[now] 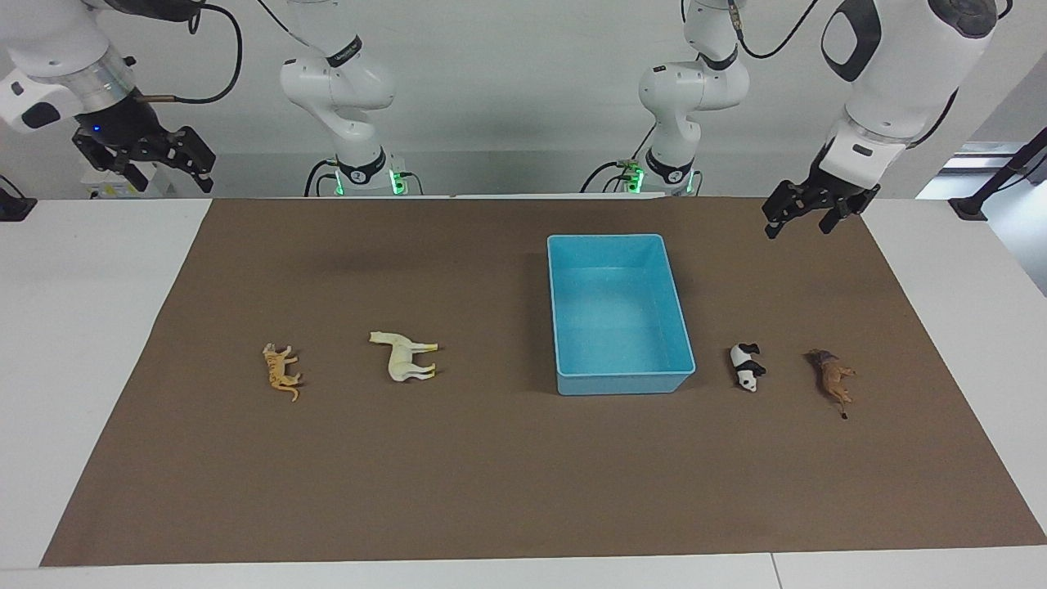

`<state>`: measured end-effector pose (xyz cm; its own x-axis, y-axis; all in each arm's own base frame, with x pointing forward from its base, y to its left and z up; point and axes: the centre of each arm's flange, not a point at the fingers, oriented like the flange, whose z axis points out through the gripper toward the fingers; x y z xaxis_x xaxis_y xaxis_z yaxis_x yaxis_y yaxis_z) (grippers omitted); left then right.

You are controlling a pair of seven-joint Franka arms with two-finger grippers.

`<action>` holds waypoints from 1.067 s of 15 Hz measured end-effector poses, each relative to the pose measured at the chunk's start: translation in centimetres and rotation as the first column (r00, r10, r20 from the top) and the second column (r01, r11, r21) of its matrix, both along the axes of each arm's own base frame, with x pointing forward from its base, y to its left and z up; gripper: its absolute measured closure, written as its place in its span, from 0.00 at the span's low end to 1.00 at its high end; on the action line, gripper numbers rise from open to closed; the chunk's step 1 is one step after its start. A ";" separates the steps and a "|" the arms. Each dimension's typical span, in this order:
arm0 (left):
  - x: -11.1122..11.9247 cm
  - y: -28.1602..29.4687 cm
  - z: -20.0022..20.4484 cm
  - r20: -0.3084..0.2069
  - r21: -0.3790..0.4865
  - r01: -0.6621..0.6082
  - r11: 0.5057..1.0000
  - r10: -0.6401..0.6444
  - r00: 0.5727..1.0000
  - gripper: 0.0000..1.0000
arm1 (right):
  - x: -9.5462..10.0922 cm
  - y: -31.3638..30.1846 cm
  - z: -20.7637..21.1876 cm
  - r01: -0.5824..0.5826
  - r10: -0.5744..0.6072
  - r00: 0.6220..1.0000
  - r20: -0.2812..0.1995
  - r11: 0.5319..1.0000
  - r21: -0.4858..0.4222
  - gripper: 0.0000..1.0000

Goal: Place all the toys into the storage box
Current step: 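Reach the left gripper to the panda while the right gripper reaches the dog, then grasp the panda with the left gripper while the right gripper grasps the dog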

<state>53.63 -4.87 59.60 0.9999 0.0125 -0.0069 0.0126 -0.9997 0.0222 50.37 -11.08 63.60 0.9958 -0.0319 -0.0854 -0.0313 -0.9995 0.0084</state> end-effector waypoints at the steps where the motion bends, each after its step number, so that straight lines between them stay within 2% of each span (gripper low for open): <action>1: 0.0 -0.2 0.0 0.001 0.000 0.004 1.000 -0.004 1.000 0.00 | 0.1 0.0 -0.5 -0.024 0.024 1.000 0.020 1.000 -0.002 0.00; 2: 0.1 -0.3 0.1 0.009 -0.001 0.005 1.000 -0.005 1.000 0.00 | 0.4 0.2 -0.9 -0.046 0.046 0.998 0.043 0.999 -0.006 0.00; 3: 0.4 -0.3 0.2 0.038 -0.003 0.003 1.000 -0.003 0.999 0.00 | 0.7 0.7 -1.4 -0.065 0.065 0.996 0.058 0.998 -0.010 0.00; 5: 1.3 -0.1 -0.8 0.103 -0.009 -0.001 1.000 0.002 0.995 0.00 | 1.5 2.3 -3.1 -0.100 0.101 0.993 0.067 0.995 -0.013 0.00; 6: 1.7 0.0 -1.8 0.116 -0.009 0.002 1.000 -0.001 0.993 0.00 | 2.1 3.1 -4.4 -0.117 0.118 0.990 0.073 0.993 -0.015 0.00; 9: 3.6 0.3 -6.6 0.119 -0.008 0.033 0.999 -0.032 0.992 0.00 | 3.7 4.1 -10.2 -0.139 0.139 0.989 0.059 0.990 -0.014 0.00; 11: 5.4 0.3 -11.2 0.107 -0.010 0.037 0.999 -0.035 0.994 0.00 | 5.1 4.0 -14.4 -0.140 0.141 0.989 0.048 0.990 -0.015 0.00; 13: 6.3 0.4 -15.6 0.087 0.015 0.051 0.999 -0.052 0.995 0.00 | 6.3 3.9 -18.3 -0.148 0.150 0.987 0.064 0.989 -0.022 0.00; 16: 6.5 0.8 -20.2 0.101 0.052 0.069 0.996 -0.074 0.992 0.00 | 6.7 4.0 -24.0 -0.220 0.223 0.969 0.107 0.975 -0.039 0.00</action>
<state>60.16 -4.04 39.38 0.9936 -0.0609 0.0947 -0.0584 -0.9979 -0.0287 57.11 -7.06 39.57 0.9815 0.1901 0.0232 0.1890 -0.9810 0.0437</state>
